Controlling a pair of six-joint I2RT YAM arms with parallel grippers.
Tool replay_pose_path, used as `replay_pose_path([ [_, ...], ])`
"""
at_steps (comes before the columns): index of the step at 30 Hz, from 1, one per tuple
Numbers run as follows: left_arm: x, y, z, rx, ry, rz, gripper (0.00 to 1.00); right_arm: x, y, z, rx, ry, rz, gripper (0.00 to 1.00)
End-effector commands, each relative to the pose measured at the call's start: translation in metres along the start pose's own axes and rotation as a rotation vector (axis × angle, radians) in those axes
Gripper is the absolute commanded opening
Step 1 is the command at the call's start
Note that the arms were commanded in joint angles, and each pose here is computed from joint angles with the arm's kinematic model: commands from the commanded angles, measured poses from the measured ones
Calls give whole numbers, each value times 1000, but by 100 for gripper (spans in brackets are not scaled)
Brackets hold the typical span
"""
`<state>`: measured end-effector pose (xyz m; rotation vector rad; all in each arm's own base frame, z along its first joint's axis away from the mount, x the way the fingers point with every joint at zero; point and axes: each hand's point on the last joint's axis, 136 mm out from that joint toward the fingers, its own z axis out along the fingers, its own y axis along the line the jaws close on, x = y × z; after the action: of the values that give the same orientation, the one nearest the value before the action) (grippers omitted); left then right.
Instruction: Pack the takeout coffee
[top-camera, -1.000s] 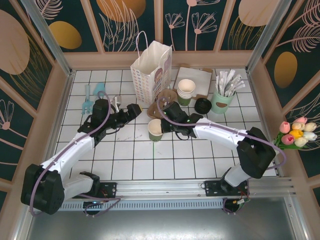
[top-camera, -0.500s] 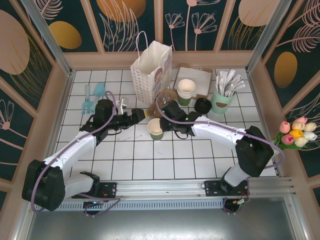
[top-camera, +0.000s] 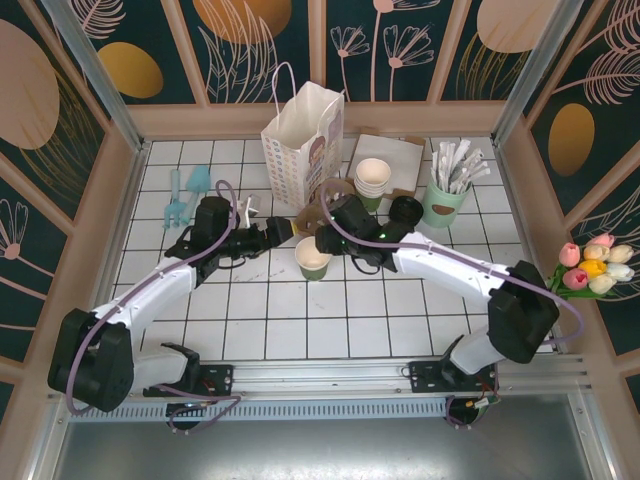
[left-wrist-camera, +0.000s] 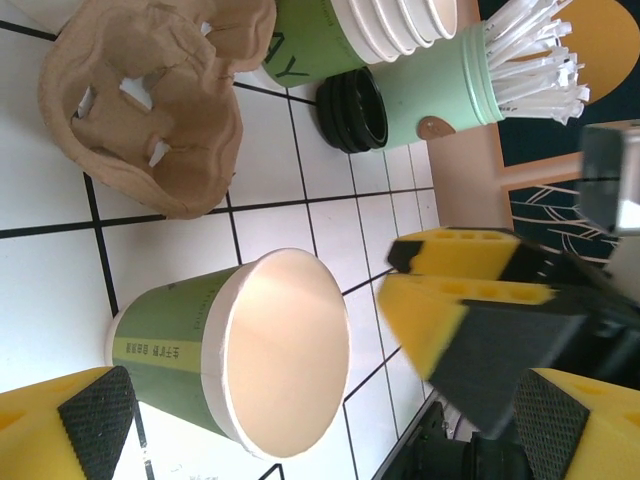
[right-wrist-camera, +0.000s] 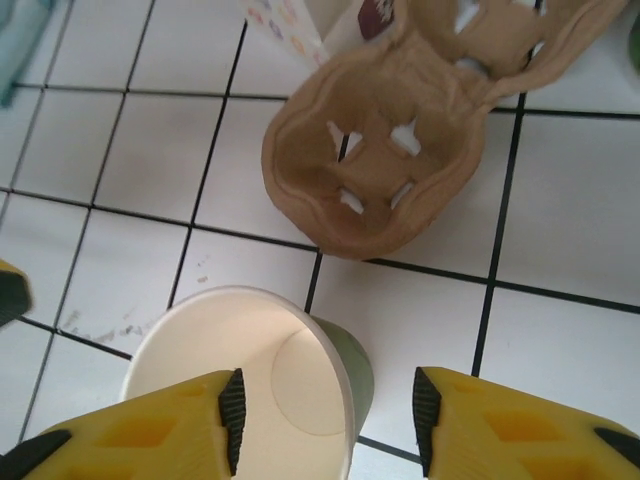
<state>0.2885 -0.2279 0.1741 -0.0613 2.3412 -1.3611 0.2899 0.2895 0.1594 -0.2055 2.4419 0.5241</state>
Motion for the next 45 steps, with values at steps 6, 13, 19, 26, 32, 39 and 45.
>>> replay_pose_path([
  [6,-10,-5,1,11,-49,23,99,-23,-88,-42,152,-199,462,74],
  [13,-10,6,4,-23,-59,11,99,3,-169,-41,129,-253,1120,81],
  [19,-12,13,9,-45,-56,3,99,14,-196,-23,124,-250,1381,82],
  [26,-12,20,16,-64,-34,-5,99,7,-203,1,119,-228,1519,82],
  [32,-16,21,17,-77,-42,7,99,-2,-212,14,115,-289,1630,80],
  [39,-16,26,20,-94,-33,10,99,-12,-223,23,141,-340,1665,80],
  [45,-16,27,23,-103,-13,15,99,-5,-227,40,188,-299,1749,77],
])
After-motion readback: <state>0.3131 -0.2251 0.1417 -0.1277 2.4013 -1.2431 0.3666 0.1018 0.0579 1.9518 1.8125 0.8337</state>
